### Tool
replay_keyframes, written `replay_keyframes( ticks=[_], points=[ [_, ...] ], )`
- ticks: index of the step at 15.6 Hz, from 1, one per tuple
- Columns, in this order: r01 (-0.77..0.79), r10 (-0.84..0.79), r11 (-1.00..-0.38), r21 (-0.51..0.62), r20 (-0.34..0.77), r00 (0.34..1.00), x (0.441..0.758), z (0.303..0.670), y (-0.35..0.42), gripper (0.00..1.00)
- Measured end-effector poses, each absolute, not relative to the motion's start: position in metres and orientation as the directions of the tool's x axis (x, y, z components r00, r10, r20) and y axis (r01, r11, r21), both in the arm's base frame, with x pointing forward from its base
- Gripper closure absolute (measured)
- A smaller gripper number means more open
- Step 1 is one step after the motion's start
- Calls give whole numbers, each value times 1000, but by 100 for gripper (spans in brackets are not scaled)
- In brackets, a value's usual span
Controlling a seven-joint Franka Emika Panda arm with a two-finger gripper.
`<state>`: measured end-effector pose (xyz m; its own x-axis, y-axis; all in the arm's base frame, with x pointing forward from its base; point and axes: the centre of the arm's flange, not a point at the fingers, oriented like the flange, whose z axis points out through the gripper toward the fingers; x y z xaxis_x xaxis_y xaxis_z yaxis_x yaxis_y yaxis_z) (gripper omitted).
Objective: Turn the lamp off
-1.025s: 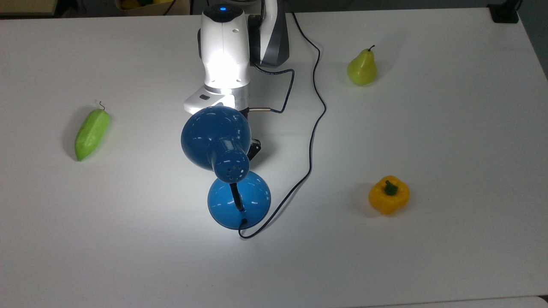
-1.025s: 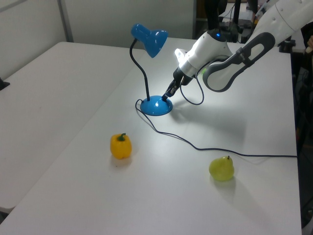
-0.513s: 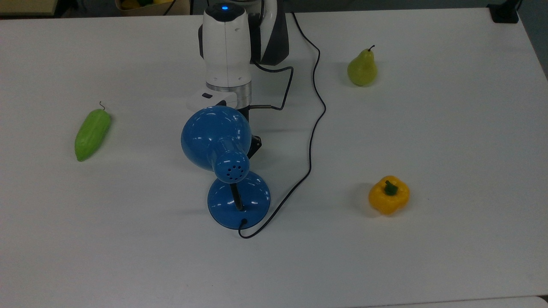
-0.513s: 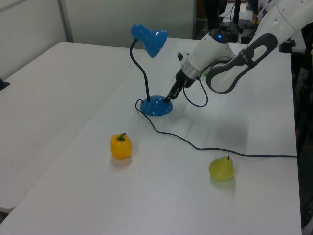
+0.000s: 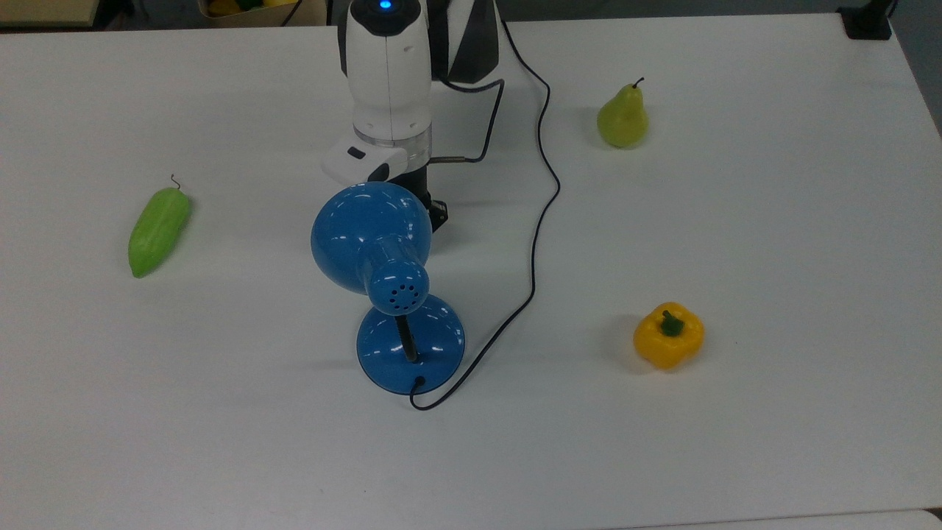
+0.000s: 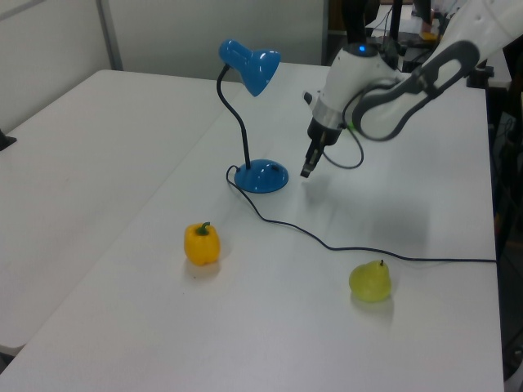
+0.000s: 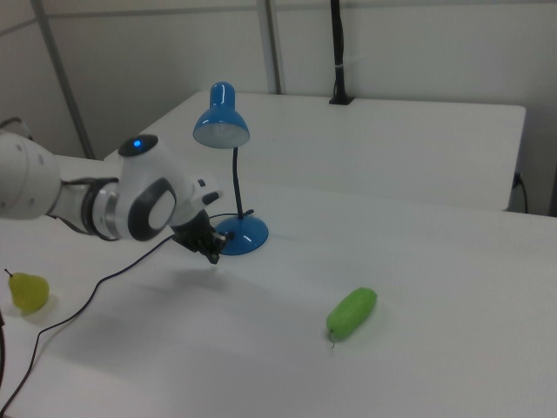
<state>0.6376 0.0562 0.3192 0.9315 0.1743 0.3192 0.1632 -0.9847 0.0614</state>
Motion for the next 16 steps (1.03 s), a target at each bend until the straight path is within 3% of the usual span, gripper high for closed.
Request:
replay_keyframes(
  ticks=[1,2,6,11,16],
  points=[
    [165,175,-985,60,266,948,631,332,57,98],
    [167,175,-984,58,204,963,623,347,57,90],
    [183,180,-982,52,-55,982,586,419,66,51],
    [166,156,-985,36,-197,968,549,529,75,2],
    [99,93,-994,41,-136,986,540,597,71,0]
  ],
)
